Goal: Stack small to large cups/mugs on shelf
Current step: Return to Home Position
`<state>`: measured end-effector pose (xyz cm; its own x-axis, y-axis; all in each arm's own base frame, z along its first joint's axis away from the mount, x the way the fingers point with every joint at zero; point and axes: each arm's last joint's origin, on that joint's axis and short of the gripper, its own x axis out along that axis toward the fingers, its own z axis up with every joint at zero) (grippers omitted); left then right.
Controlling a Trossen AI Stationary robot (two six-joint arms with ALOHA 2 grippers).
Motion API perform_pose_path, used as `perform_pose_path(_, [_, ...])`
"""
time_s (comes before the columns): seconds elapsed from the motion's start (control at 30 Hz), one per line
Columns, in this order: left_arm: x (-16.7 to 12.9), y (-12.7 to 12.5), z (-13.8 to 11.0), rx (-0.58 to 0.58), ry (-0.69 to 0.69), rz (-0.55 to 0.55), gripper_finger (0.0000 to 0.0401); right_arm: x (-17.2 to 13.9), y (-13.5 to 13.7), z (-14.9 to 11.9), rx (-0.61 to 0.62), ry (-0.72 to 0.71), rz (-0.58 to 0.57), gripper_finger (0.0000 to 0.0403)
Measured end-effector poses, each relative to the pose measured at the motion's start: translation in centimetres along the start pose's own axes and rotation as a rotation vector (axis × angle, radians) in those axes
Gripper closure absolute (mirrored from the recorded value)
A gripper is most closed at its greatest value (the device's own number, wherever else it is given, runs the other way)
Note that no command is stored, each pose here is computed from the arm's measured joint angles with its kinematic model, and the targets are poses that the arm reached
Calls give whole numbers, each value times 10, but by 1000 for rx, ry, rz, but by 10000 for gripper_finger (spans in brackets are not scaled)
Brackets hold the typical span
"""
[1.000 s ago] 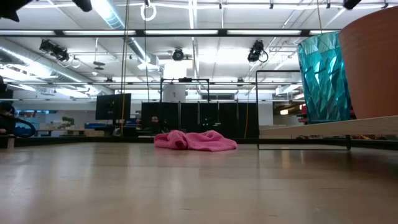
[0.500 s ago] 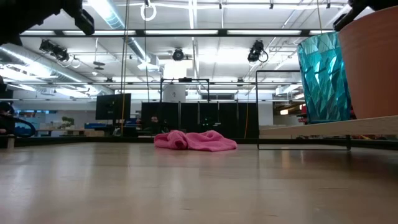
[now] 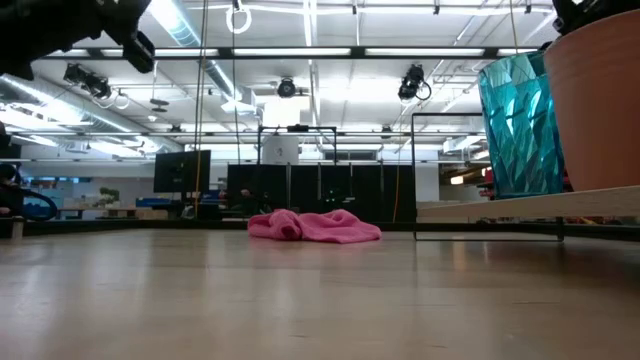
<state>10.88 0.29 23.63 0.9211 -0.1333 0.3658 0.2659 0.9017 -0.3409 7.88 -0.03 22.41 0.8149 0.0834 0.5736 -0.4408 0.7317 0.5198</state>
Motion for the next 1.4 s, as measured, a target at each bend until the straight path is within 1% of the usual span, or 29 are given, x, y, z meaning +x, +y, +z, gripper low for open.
perform_pose_path(0.1, [2, 2, -3, -7, 25, 11, 294, -1, -3, -3, -5, 15, -8, 309])
perform_pose_path(0.23, [5, 5, -8, -11, 63, 30, 294, -1, -8, -9, -2, 74, -59, 309])
perform_pose_path(0.4, [9, 9, -15, 16, 115, 53, 294, -2, -9, -12, -76, 136, -37, 309])
perform_pose_path(0.53, [10, 10, -16, 27, 125, 63, 294, -2, -10, -14, -109, 154, -41, 309])
perform_pose_path(0.7, [10, 10, -16, 76, 122, 64, 294, -2, -11, -15, -122, 165, -49, 309])
perform_pose_path(0.93, [9, 13, -21, 64, 174, 91, 294, -3, -12, -16, -132, 182, -62, 309])
perform_pose_path(1.1, [9, 14, -22, 60, 189, 98, 294, -3, -15, -19, -225, 216, -77, 309])
perform_pose_path(1.27, [9, 14, -22, 71, 188, 96, 294, -3, -15, -19, -443, 222, -54, 309])
perform_pose_path(1.33, [9, 14, -22, 71, 189, 96, 294, -3, -16, -18, -519, 211, -73, 309])
perform_pose_path(1.4, [9, 14, -22, 71, 188, 96, 294, -3, -17, -17, -573, 179, -137, 309])
